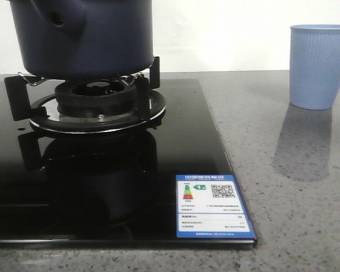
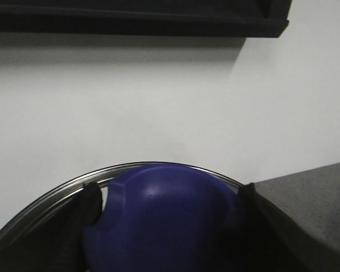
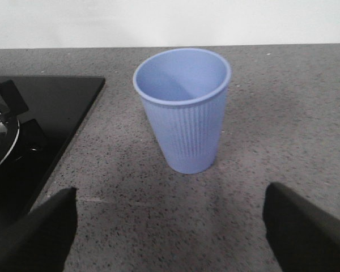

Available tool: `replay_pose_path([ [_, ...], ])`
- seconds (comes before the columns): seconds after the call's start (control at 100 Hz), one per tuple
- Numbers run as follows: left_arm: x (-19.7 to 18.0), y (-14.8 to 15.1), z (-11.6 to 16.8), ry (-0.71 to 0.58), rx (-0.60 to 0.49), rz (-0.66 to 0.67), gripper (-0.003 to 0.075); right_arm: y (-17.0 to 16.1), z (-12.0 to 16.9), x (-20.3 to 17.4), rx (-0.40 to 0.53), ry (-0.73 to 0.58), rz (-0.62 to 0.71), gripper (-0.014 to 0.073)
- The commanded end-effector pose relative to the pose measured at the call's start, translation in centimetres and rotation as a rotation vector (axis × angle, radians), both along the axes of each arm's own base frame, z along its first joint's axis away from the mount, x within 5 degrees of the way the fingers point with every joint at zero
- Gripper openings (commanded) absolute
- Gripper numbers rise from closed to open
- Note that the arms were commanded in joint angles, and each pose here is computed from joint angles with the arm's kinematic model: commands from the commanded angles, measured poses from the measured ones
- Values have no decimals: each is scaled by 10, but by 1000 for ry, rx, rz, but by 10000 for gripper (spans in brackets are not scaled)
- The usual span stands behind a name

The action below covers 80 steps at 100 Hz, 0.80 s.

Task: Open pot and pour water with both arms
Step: 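Grasp the blue lid knob with the left gripper and lift the lid, then grasp the light blue ribbed cup with the right gripper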

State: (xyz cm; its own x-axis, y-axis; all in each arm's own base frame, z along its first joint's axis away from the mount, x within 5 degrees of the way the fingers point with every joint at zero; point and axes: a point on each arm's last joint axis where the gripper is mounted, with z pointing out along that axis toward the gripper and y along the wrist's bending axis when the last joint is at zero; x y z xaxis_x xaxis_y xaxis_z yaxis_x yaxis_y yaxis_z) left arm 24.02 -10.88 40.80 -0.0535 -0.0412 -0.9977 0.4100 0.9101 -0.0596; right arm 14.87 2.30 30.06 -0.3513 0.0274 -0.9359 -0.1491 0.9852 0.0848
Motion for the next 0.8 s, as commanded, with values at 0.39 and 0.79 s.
replay_pose_path([
  [0.39, -15, 43, 38, -143, -54, 144, 358, 6, -15, 78, -29, -171, -79, 580],
  [0.79, -16, 43, 38, -145, -55, 144, 358, 16, -43, 108, -51, -187, -83, 580],
])
